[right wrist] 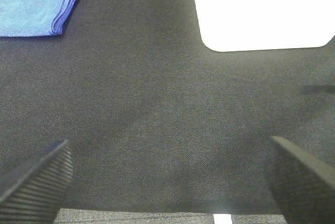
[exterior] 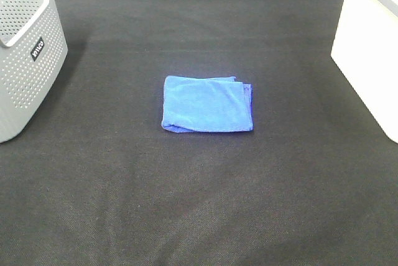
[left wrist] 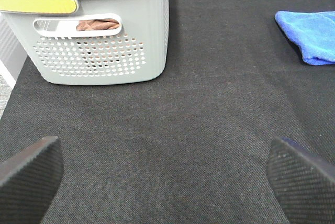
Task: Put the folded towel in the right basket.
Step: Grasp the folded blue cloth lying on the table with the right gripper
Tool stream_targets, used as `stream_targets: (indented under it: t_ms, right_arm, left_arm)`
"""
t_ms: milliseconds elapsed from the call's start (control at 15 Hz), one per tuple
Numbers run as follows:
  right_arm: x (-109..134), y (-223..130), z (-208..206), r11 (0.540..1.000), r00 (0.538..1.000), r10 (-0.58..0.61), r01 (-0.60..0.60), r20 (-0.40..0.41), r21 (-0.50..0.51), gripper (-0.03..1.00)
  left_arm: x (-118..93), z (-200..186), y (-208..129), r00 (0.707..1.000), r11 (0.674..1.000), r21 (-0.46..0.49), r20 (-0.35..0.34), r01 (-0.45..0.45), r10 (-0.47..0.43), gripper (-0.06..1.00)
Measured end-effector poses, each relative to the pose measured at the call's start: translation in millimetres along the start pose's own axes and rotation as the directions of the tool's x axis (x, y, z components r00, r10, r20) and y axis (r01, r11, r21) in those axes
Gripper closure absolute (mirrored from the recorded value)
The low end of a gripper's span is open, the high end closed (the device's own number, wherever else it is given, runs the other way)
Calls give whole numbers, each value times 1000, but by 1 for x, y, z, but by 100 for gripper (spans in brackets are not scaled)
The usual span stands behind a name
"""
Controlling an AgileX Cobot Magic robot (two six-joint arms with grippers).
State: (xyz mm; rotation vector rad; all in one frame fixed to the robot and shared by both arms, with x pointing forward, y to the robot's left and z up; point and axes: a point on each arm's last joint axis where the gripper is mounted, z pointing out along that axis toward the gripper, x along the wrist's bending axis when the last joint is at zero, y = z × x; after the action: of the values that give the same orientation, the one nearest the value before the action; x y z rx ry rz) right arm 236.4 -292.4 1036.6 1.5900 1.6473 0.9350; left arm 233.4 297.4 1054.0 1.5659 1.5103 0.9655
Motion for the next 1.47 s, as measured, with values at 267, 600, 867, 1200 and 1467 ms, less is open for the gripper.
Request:
stream_targets:
  t_ms: [267,600,867,1200,1467]
  right_arm:
    - [0,0,0,1000,1000,-14,14,0,0,1]
    - [0,0,0,1000,1000,-27,27,-2,0,1]
    - [0,0,0,998,997,-58,58,-49,-1,1]
    - [0,0,0,998,997,-58,58,-49,-1,1]
    - [0,0,0,998,997,-58,58,-49,-1,1]
  left_arm:
    - [0,0,0,1000,1000,0,0,0,0,-5]
    - [0,0,0,1000,1000,0,0,0,0,-5]
    - [0,0,0,1000,1000,0,0,0,0,-5]
    - [0,0,0,1000,1000,0,0,0,0,-5]
    - [0,0,0,1000,1000,0,0,0,0,-5]
